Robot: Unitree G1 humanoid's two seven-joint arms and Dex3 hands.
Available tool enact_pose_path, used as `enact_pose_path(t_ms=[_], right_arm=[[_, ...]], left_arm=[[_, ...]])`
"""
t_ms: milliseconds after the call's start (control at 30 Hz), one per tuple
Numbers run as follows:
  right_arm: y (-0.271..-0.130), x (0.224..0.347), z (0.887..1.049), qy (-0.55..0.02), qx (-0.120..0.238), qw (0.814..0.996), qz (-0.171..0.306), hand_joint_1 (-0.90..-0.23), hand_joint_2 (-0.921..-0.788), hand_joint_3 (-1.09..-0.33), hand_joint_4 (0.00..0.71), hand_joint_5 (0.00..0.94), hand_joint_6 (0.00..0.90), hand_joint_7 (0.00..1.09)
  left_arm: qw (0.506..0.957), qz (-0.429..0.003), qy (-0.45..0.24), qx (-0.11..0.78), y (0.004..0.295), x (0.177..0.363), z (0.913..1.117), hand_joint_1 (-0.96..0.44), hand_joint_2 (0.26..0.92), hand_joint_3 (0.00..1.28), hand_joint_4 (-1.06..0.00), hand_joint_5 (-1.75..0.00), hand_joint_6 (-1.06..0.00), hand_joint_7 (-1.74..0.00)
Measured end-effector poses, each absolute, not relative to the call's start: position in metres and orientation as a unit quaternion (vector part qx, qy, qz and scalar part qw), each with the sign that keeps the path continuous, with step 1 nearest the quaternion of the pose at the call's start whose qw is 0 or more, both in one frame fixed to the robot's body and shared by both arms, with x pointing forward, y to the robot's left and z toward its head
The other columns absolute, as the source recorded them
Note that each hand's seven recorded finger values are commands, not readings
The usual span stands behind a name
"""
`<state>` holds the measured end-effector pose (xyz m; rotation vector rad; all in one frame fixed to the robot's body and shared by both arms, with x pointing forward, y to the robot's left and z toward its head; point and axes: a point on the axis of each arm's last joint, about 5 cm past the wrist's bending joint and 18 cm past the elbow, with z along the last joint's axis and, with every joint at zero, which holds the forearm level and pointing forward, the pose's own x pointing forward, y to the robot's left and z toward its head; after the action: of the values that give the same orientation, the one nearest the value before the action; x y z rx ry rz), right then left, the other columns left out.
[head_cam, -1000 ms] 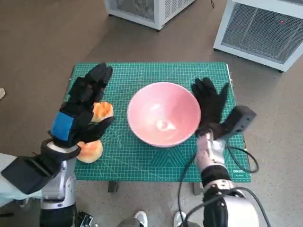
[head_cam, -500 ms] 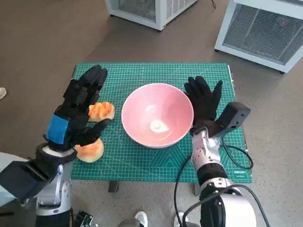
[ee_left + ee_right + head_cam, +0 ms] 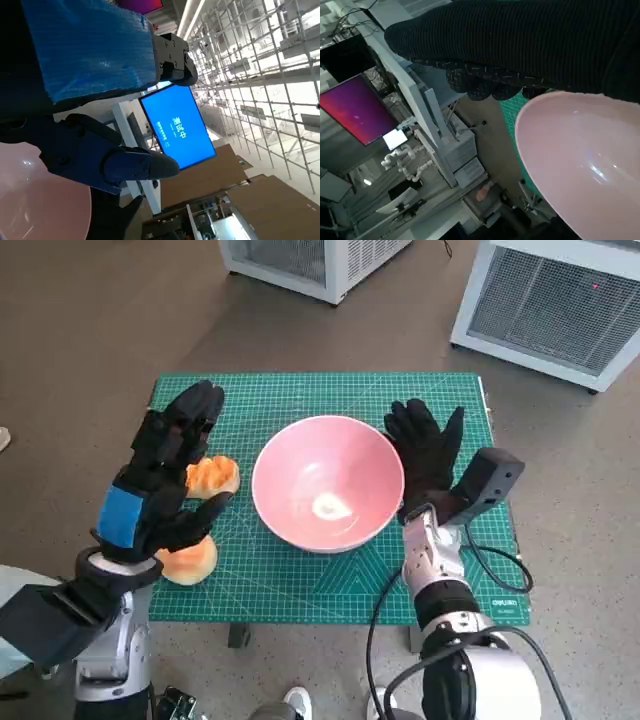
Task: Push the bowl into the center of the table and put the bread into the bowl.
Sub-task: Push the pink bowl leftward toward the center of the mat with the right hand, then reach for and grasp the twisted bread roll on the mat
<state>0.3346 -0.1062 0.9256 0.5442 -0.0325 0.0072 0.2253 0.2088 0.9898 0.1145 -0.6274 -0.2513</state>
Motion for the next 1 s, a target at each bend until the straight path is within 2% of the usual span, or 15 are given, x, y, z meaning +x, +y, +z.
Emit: enact_pose_path(t_ms=[133,267,333,533,667,800,1000], right_arm=[[-0.112,0.337,0.935,-0.071,0.236,0.969,0.021,-0.532,-0.921,-0.861,0.269,0.0,0.241,0.42],[-0.115,0.339,0.946,-0.138,0.188,0.971,0.058,-0.566,-0.921,-0.823,0.253,0.0,0.208,0.43],[-0.119,0.34,0.952,-0.173,0.161,0.968,0.081,-0.582,-0.921,-0.811,0.251,0.0,0.183,0.46],[-0.132,0.339,0.968,-0.276,0.068,0.949,0.133,-0.648,-0.921,-0.794,0.255,0.002,0.112,0.54],[-0.14,0.334,0.974,-0.334,0.023,0.931,0.149,-0.681,-0.921,-0.791,0.257,0.002,0.083,0.58],[-0.145,0.328,0.976,-0.37,-0.002,0.915,0.163,-0.727,-0.921,-0.789,0.257,0.001,0.057,0.61],[-0.15,0.317,0.979,-0.408,-0.01,0.894,0.186,-0.772,-0.921,-0.776,0.253,0.0,0.037,0.64]], left_arm=[[0.942,-0.123,-0.306,0.055,0.208,0.227,0.989,-0.62,0.921,0.34,-0.21,0.0,-0.07,-0.49],[0.943,-0.123,-0.306,0.05,0.206,0.231,0.988,-0.62,0.921,0.34,-0.22,0.0,-0.07,-0.49],[0.942,-0.124,-0.308,0.046,0.204,0.232,0.989,-0.62,0.921,0.34,-0.22,0.0,-0.07,-0.49],[0.937,-0.128,-0.323,0.041,0.201,0.238,0.991,-0.63,0.921,0.33,-0.22,0.0,-0.08,-0.46],[0.933,-0.132,-0.332,0.04,0.199,0.243,0.992,-0.63,0.921,0.32,-0.22,0.0,-0.09,-0.43],[0.929,-0.137,-0.341,0.036,0.197,0.247,0.993,-0.63,0.921,0.31,-0.23,0.0,-0.12,-0.38],[0.922,-0.151,-0.354,0.031,0.191,0.252,0.995,-0.62,0.921,0.3,-0.24,0.0,-0.13,-0.36]])
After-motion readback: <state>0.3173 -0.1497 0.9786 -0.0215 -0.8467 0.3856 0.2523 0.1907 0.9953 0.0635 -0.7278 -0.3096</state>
